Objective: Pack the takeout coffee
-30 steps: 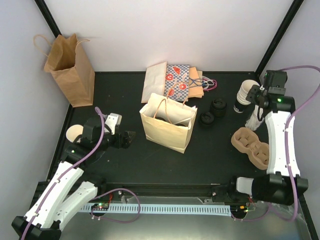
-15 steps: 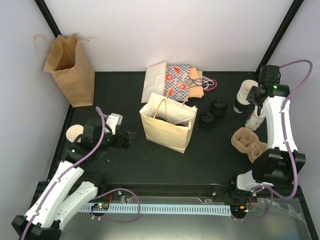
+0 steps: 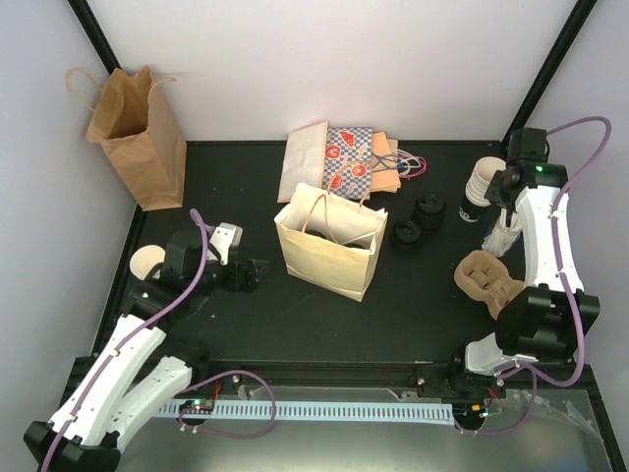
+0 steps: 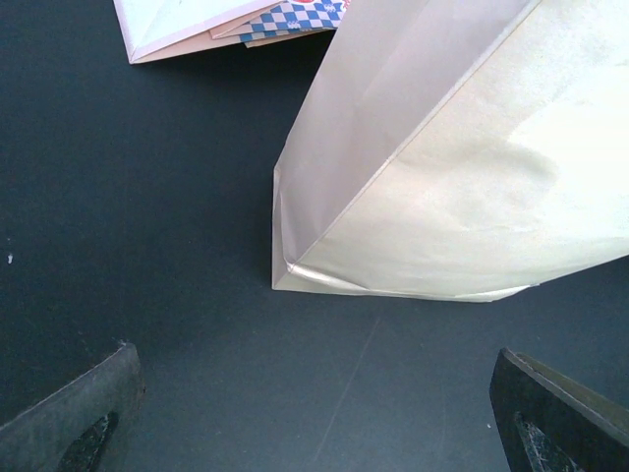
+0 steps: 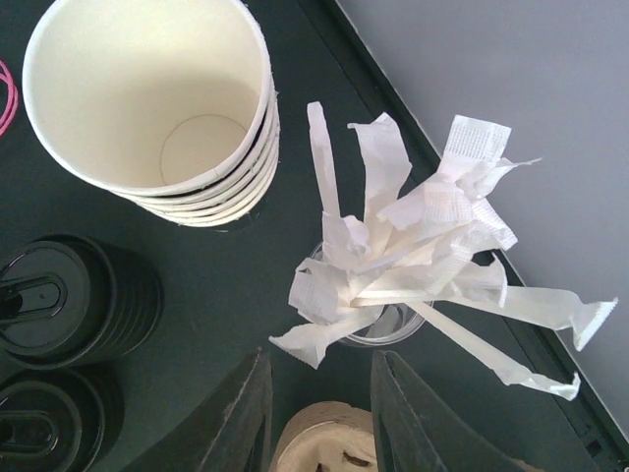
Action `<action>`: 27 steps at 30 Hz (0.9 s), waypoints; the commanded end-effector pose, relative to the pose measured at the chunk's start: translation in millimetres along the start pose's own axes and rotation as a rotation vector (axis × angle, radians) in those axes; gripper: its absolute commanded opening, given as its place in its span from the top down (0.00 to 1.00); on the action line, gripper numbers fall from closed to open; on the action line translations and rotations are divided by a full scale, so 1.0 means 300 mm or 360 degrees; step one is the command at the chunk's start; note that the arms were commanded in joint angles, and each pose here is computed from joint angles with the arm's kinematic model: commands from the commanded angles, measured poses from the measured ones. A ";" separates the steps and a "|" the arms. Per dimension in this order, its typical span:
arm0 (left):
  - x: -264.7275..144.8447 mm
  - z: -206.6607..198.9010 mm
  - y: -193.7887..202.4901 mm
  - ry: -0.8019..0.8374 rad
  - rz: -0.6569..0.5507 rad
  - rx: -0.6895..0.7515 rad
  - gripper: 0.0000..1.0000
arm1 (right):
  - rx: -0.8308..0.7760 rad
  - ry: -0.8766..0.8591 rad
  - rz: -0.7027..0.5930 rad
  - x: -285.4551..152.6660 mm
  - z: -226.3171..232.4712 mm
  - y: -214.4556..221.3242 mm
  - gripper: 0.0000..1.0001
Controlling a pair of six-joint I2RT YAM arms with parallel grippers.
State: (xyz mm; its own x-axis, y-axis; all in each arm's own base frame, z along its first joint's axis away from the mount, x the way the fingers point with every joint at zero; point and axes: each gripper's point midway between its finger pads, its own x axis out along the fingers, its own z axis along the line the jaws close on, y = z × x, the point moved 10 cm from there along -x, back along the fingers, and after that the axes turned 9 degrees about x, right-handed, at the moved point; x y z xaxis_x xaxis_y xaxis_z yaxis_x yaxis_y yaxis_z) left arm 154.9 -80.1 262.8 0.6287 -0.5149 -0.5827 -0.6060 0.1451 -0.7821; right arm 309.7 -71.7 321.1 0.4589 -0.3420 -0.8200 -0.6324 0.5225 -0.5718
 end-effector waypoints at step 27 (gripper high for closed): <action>-0.002 -0.002 -0.018 0.0014 -0.0047 0.0020 0.01 | -0.0027 0.0051 -0.0019 -0.020 0.023 -0.025 0.99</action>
State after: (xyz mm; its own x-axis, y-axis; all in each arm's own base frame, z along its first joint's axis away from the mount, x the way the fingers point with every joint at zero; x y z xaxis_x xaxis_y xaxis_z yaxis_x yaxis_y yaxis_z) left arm 155.0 -80.1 262.7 0.6285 -0.5149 -0.5830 -0.6064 0.1450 -0.7818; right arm 319.0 -69.9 317.0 0.4343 -0.3407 -0.8338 -0.6479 0.5249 -0.5520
